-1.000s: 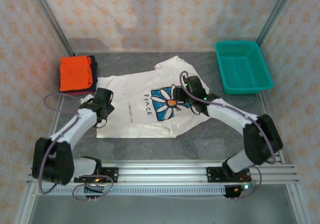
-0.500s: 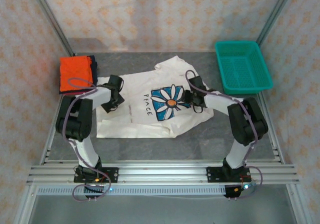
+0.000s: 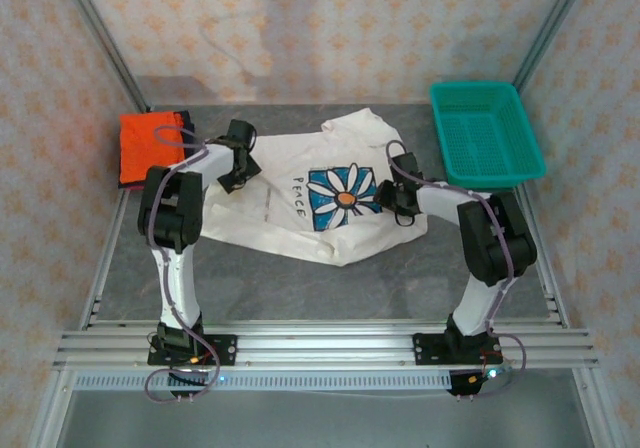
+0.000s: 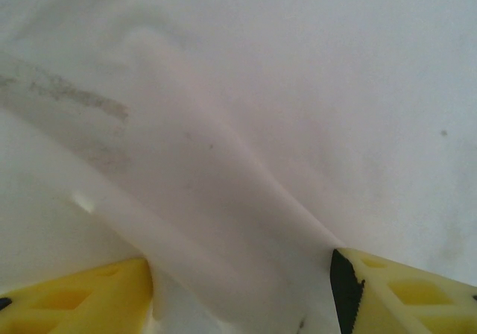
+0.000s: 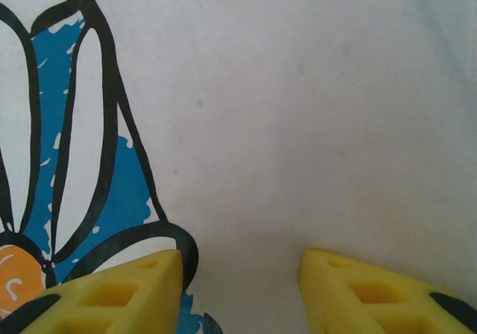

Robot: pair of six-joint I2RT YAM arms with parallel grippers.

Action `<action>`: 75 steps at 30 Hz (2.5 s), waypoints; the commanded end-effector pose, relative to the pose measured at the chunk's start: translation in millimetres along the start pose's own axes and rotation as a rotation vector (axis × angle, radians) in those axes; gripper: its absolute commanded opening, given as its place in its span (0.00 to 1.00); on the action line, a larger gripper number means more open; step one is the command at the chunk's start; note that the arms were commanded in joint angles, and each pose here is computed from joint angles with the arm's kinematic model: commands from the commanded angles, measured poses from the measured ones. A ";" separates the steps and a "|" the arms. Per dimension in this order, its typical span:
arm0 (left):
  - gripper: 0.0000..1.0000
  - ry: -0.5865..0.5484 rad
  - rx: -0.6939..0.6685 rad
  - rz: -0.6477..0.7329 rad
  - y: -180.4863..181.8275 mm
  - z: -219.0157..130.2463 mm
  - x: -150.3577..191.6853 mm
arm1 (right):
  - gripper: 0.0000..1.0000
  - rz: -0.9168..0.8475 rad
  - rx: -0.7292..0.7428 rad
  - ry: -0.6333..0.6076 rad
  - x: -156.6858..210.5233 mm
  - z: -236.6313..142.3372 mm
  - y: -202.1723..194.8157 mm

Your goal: Fold and stack the t-shirts

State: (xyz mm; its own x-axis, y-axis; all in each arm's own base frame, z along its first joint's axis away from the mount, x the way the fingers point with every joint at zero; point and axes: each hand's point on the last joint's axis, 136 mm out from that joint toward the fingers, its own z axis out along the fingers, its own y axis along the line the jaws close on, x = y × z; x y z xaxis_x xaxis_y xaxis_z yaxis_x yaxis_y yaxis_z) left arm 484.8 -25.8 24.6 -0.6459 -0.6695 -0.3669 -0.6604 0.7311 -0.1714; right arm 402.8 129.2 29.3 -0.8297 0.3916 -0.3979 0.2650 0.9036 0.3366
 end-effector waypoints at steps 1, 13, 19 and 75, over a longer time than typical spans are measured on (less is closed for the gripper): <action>0.67 0.128 -0.027 0.027 -0.2 26.6 13.1 | 0.46 0.062 0.051 0.037 -4.0 15.4 -19.3; 0.92 -0.037 0.029 0.007 -17.8 -45.1 -37.7 | 0.78 -0.059 -0.230 -0.128 -52.2 -38.6 45.3; 0.98 -0.122 -0.194 -0.128 49.7 -91.1 -28.9 | 0.81 -0.144 -0.254 -0.172 -34.1 -68.7 56.8; 0.09 -0.011 -0.345 -0.206 100.9 -92.2 9.0 | 0.82 -0.341 -0.283 -0.185 16.9 -129.9 73.5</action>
State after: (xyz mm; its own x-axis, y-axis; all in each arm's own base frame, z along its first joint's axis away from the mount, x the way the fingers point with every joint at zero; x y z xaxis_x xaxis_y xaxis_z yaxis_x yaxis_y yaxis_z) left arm 391.6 19.0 65.3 -0.4950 -0.8055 -0.3257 -0.8631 0.4992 0.0770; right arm 354.5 177.8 159.5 -0.7354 0.1904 -0.6504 -0.1653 0.8803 0.4446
